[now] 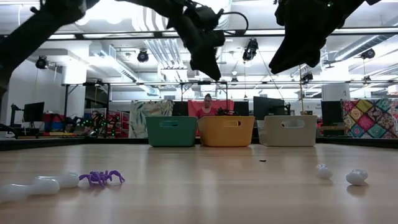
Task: Sort Halloween decoration
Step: Put the white bone toy into the blue bin
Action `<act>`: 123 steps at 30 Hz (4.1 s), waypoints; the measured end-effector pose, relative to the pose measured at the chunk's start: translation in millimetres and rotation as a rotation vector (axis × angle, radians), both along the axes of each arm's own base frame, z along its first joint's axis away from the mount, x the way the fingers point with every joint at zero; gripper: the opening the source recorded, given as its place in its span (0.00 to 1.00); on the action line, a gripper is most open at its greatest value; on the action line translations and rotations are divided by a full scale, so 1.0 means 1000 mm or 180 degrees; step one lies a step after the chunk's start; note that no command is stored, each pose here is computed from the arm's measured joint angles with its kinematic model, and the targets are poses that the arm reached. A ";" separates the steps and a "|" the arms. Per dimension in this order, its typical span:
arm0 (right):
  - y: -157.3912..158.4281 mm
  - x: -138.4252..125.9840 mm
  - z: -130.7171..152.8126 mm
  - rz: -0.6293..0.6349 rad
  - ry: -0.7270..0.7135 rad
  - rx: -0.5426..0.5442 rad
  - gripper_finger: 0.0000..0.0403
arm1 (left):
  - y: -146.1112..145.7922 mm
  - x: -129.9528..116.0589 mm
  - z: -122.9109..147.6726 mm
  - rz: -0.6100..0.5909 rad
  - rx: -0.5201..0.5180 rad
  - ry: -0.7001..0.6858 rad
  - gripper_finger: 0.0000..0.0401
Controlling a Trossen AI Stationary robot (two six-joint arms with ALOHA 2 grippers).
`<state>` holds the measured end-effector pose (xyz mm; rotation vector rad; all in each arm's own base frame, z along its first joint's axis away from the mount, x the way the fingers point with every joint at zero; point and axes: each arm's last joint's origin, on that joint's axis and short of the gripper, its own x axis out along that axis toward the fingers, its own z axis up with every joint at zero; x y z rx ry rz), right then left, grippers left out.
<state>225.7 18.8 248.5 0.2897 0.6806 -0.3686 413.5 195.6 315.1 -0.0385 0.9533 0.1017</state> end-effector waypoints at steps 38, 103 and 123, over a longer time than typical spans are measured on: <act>0.080 0.030 -0.066 -0.0105 0.2672 0.1444 0.29 | -0.228 -0.133 -0.066 0.0066 -0.0158 -0.2171 0.23; 0.101 0.051 -0.062 0.0224 0.2394 0.0676 0.02 | -0.239 -0.135 -0.064 0.0074 -0.0346 -0.2334 0.23; -0.012 0.139 0.012 0.0871 0.0250 -0.0573 0.02 | -0.235 -0.157 -0.057 0.0173 -0.0295 -0.2222 0.23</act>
